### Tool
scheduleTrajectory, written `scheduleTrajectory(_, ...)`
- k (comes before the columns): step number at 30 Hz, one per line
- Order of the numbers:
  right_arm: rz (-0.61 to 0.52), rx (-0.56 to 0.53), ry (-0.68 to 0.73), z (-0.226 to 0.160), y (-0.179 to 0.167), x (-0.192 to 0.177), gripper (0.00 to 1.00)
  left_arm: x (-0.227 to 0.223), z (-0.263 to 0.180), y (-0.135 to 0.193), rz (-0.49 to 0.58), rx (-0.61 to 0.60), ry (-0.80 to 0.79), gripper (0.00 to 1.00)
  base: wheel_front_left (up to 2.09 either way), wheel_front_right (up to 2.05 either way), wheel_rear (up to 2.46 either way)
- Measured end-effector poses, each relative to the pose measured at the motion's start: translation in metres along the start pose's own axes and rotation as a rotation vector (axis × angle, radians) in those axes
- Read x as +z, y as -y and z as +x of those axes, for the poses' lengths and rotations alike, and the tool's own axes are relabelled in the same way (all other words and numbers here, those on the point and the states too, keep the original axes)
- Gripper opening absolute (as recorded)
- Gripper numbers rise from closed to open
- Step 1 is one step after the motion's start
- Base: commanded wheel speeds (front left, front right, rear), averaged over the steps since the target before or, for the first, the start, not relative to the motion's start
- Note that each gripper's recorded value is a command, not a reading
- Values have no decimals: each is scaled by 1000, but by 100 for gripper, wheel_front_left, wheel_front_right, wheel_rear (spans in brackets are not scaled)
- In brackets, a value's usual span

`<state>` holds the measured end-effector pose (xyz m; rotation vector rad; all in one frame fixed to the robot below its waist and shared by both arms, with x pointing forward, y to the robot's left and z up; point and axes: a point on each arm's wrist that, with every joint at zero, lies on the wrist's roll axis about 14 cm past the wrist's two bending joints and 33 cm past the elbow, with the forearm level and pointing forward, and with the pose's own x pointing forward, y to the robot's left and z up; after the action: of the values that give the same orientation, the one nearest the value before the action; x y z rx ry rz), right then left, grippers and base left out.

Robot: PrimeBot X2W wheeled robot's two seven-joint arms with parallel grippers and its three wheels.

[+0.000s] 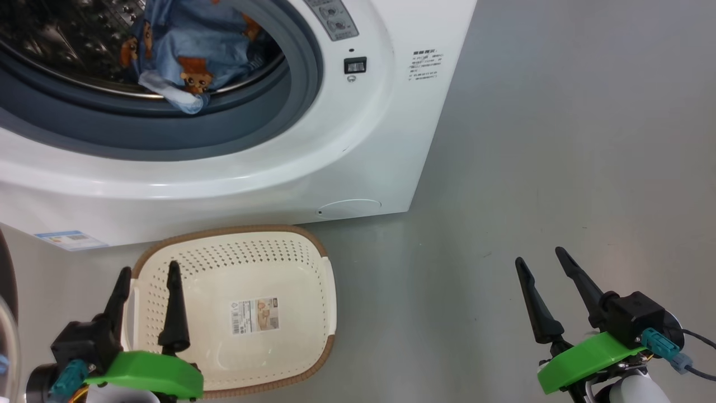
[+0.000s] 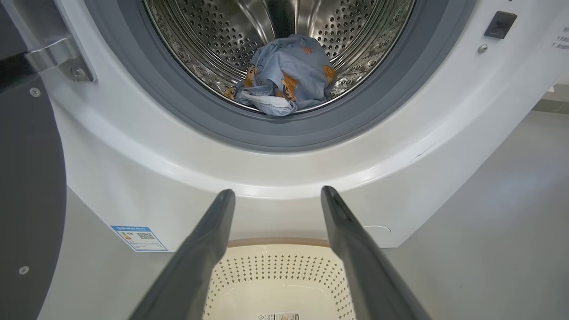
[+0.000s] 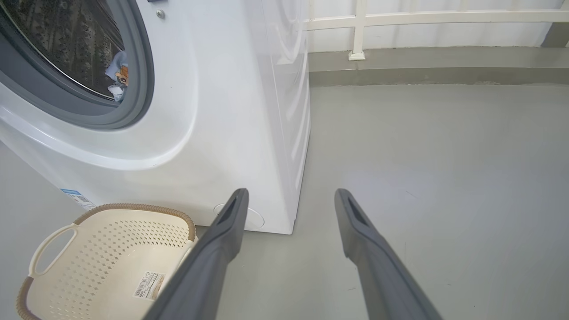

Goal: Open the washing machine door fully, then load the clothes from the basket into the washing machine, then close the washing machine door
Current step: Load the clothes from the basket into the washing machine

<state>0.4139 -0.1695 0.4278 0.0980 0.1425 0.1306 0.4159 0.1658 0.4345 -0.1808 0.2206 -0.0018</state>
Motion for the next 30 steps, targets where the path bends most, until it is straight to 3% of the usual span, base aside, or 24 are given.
scheduleTrajectory(10,1,-16,-9,0,5,-4,100,5,14,4,18,-17,8,100,0,0,0)
scheduleTrajectory(17,8,-49,-11,0,13,-5,100,24,63,13,99,-66,41,100,0,0,0)
scheduleTrajectory(30,9,-124,-18,-15,32,-5,100,29,156,50,110,-117,-17,100,0,0,0)
